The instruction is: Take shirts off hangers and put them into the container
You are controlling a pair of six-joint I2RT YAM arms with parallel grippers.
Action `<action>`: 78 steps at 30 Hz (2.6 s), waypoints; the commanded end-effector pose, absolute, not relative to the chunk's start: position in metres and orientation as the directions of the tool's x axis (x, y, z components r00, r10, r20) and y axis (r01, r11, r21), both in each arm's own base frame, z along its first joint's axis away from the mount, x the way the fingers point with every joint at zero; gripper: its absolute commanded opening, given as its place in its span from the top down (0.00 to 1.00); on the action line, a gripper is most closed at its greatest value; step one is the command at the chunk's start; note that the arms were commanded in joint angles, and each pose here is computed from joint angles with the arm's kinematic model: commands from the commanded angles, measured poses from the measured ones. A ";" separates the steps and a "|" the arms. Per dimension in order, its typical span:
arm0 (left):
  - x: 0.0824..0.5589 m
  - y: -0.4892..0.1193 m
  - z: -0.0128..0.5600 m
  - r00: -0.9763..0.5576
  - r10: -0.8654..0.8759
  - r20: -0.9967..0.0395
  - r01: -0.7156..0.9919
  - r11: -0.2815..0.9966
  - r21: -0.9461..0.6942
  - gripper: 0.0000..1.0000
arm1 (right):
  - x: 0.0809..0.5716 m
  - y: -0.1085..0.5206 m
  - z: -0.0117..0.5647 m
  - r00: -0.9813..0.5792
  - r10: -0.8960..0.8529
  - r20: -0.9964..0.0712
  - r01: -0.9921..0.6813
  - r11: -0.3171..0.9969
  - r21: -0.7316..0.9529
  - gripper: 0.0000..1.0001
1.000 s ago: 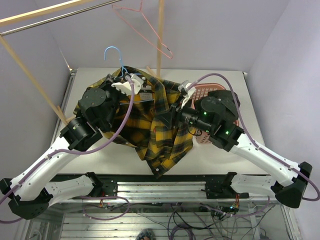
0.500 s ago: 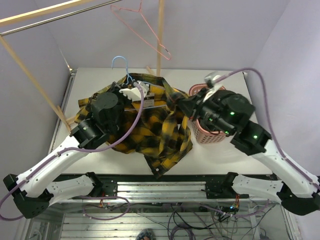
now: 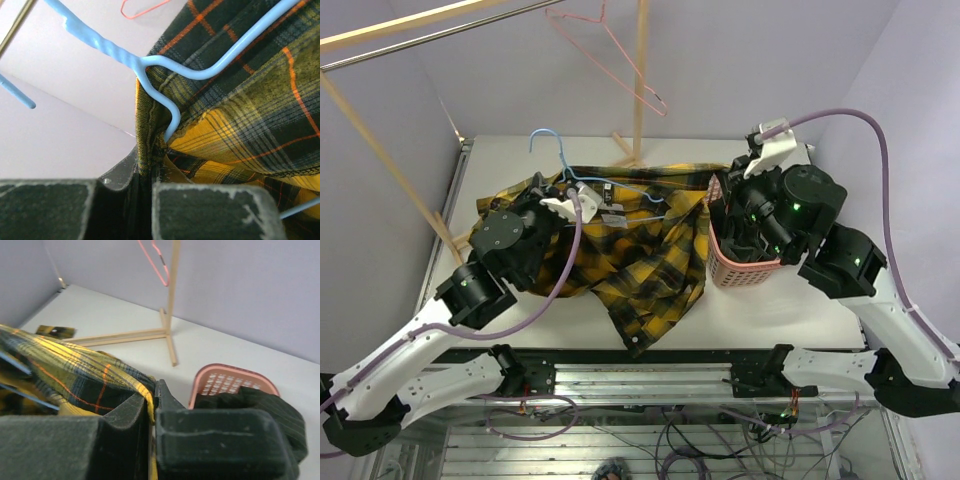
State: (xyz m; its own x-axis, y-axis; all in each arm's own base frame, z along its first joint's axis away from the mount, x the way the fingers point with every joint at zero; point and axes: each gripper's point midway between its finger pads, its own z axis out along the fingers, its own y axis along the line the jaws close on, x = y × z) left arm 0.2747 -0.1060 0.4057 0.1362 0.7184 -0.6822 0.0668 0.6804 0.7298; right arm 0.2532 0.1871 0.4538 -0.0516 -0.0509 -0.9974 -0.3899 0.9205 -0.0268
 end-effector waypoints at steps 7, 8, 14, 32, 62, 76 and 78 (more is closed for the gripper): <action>0.238 -0.034 0.461 0.055 0.700 -0.712 -0.091 0.714 0.694 0.93 | 0.245 0.086 0.520 0.077 0.004 -0.997 -0.009 1.000 0.004 1.00; 0.236 -0.032 0.463 0.059 0.693 -0.718 -0.089 0.720 0.688 0.93 | 0.245 0.085 0.522 0.078 0.005 -0.997 -0.010 1.000 0.004 1.00; 0.226 -0.018 0.466 0.030 0.696 -0.718 -0.104 0.716 0.690 0.93 | 0.237 0.090 0.527 0.078 0.036 -0.996 -0.089 0.996 0.029 1.00; 0.258 -0.040 0.498 -0.064 0.560 -0.826 -0.205 0.803 0.560 0.93 | 0.185 0.303 0.379 -0.282 0.101 -0.954 -0.832 0.468 0.296 0.24; 0.250 -0.039 0.506 -0.055 0.487 -0.872 -0.160 0.858 0.489 0.93 | 0.306 0.315 0.334 -0.028 0.134 -0.991 -0.475 0.870 0.131 0.23; 0.252 -0.040 0.475 -0.106 0.534 -0.839 -0.140 0.827 0.544 0.93 | 0.306 0.270 0.375 0.024 0.099 -0.995 -0.346 0.935 0.085 1.00; 0.253 -0.042 0.454 -0.140 0.553 -0.821 -0.117 0.815 0.568 0.93 | 0.293 0.254 0.395 0.026 0.120 -0.992 -0.362 0.927 0.103 1.00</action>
